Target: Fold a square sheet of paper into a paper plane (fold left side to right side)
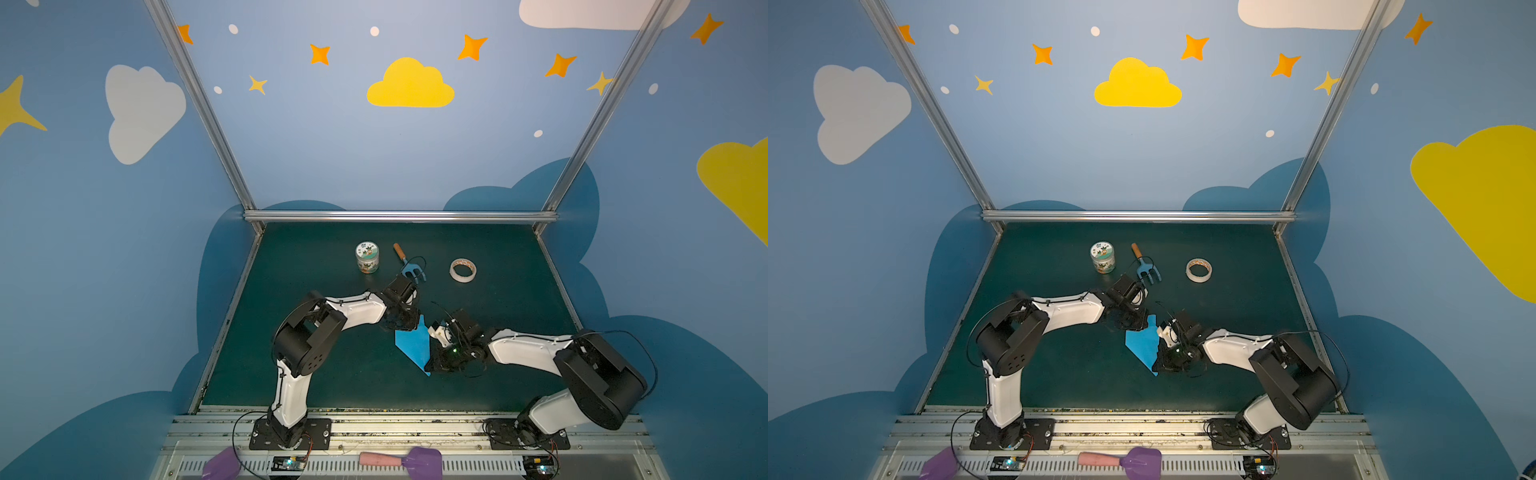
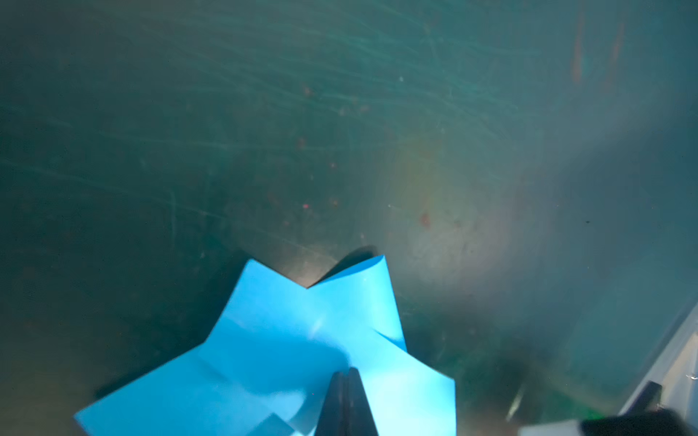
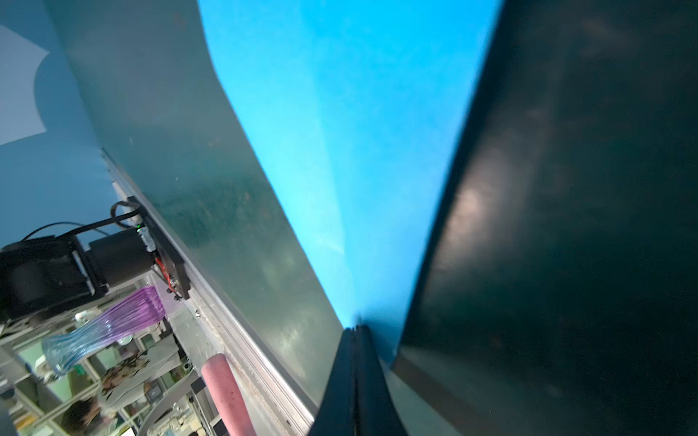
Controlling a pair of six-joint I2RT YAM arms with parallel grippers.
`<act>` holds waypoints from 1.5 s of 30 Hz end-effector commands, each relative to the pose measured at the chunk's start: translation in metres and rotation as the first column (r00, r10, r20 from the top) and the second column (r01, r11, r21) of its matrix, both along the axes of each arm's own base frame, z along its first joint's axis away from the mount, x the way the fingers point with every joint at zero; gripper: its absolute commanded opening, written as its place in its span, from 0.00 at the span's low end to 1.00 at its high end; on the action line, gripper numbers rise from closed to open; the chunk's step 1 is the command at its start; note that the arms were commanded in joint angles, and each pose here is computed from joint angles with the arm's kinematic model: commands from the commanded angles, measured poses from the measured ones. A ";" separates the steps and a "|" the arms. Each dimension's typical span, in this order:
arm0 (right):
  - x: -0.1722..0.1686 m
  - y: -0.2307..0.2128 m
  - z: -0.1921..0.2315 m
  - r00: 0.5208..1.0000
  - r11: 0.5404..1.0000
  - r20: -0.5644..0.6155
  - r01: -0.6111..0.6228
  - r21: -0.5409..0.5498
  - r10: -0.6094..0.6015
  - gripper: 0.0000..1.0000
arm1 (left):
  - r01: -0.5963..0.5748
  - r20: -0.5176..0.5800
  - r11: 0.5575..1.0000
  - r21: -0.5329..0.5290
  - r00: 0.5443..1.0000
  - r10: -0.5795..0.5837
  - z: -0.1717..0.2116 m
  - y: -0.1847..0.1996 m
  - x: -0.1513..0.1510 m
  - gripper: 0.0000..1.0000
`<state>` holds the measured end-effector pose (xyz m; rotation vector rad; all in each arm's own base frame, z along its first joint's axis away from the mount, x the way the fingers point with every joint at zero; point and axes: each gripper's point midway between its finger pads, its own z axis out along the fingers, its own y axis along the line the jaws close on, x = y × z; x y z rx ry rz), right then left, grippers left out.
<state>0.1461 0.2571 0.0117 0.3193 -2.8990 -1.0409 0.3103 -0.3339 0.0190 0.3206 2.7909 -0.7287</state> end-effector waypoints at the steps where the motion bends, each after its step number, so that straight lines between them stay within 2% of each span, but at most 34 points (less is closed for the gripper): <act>1: -0.044 -0.036 -0.027 0.993 0.988 -0.109 -0.050 -0.143 0.035 0.00 | -0.021 -0.044 0.995 0.093 0.999 0.025 -0.032 0.018 -0.009 0.03; 5: -0.051 -0.050 -0.011 0.996 0.992 -0.093 -0.015 -0.124 0.003 0.00 | -0.028 -0.053 0.995 0.093 0.998 0.033 -0.038 0.021 -0.011 0.04; 10: -0.030 -0.056 0.017 0.988 0.988 -0.034 0.147 -0.052 -0.149 0.00 | -0.024 -0.056 0.996 0.088 0.998 0.029 -0.040 0.022 -0.013 0.03; 11: -0.025 -0.053 0.023 0.985 0.985 -0.024 0.171 -0.022 -0.172 0.04 | -0.025 -0.055 0.996 0.090 0.998 0.030 -0.041 0.022 -0.013 0.03; 14: -0.014 -0.044 0.030 0.976 0.976 -0.026 0.215 0.028 -0.215 0.27 | -0.028 -0.056 0.996 0.089 0.998 0.033 -0.043 0.025 -0.016 0.03; 18: -0.008 -0.032 0.027 0.970 0.968 -0.067 0.237 0.075 -0.233 0.37 | -0.030 -0.062 0.995 0.092 0.997 0.036 -0.046 0.028 -0.018 0.03; 22: -0.006 -0.025 0.020 0.959 0.957 -0.109 0.271 0.103 -0.260 0.38 | -0.033 -0.063 0.995 0.094 0.997 0.039 -0.048 0.030 -0.018 0.04; 31: -0.009 -0.023 0.004 0.938 0.943 -0.169 0.319 0.090 -0.301 0.38 | -0.033 -0.059 0.996 0.087 0.998 0.038 -0.049 0.030 -0.018 0.03; 45: 0.001 -0.018 -0.021 0.914 0.925 -0.197 0.375 0.069 -0.355 0.37 | -0.035 -0.068 0.995 0.092 0.997 0.041 -0.050 0.034 -0.019 0.04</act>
